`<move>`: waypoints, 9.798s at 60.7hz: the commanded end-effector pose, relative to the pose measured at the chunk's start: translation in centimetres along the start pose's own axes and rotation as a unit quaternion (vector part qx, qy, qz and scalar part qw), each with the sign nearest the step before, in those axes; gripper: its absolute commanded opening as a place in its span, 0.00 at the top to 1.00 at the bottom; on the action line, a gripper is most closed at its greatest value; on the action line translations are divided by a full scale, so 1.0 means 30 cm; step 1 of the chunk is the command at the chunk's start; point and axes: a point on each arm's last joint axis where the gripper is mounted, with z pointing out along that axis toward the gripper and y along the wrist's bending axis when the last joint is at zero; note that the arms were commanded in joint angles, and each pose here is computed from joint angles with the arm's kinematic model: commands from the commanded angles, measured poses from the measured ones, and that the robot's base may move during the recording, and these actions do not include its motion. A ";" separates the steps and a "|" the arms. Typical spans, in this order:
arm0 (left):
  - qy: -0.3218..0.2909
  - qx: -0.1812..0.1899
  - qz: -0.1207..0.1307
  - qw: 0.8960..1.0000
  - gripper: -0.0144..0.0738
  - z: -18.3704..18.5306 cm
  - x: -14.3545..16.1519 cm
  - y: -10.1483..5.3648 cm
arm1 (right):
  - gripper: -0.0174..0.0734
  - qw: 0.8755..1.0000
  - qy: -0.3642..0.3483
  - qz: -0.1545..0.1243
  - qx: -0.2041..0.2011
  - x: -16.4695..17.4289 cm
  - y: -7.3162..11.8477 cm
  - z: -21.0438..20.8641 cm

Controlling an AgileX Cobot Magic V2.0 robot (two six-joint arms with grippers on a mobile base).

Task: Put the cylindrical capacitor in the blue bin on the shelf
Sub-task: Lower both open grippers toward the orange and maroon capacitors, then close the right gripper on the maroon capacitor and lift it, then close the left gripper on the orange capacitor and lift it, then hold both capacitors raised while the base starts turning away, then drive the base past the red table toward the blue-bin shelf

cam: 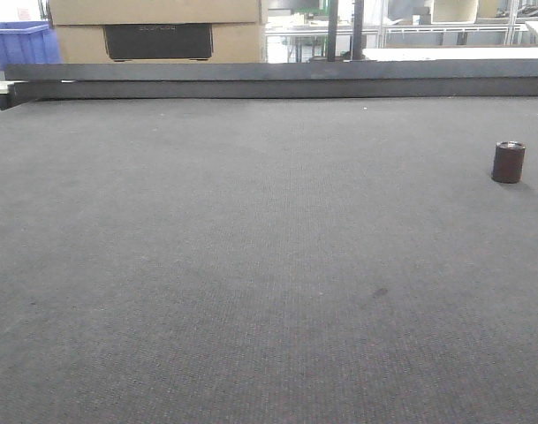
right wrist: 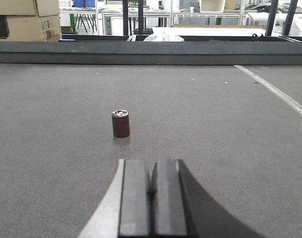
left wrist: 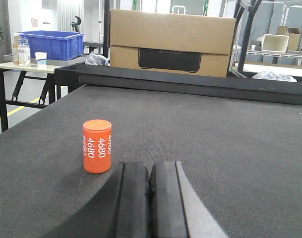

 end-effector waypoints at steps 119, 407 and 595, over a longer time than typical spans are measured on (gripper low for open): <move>0.042 0.009 0.040 0.998 0.15 0.065 -0.582 -0.028 | 0.18 0.999 0.034 -0.009 -0.002 -0.552 0.031 0.308; 0.265 -0.021 0.048 0.963 0.96 0.941 -0.247 0.033 | 0.97 0.975 0.218 -0.017 -0.037 -0.513 0.109 0.752; 0.225 0.060 0.054 0.971 0.96 0.318 -0.787 -0.102 | 0.97 0.994 0.092 -0.014 -0.059 -0.775 0.074 0.019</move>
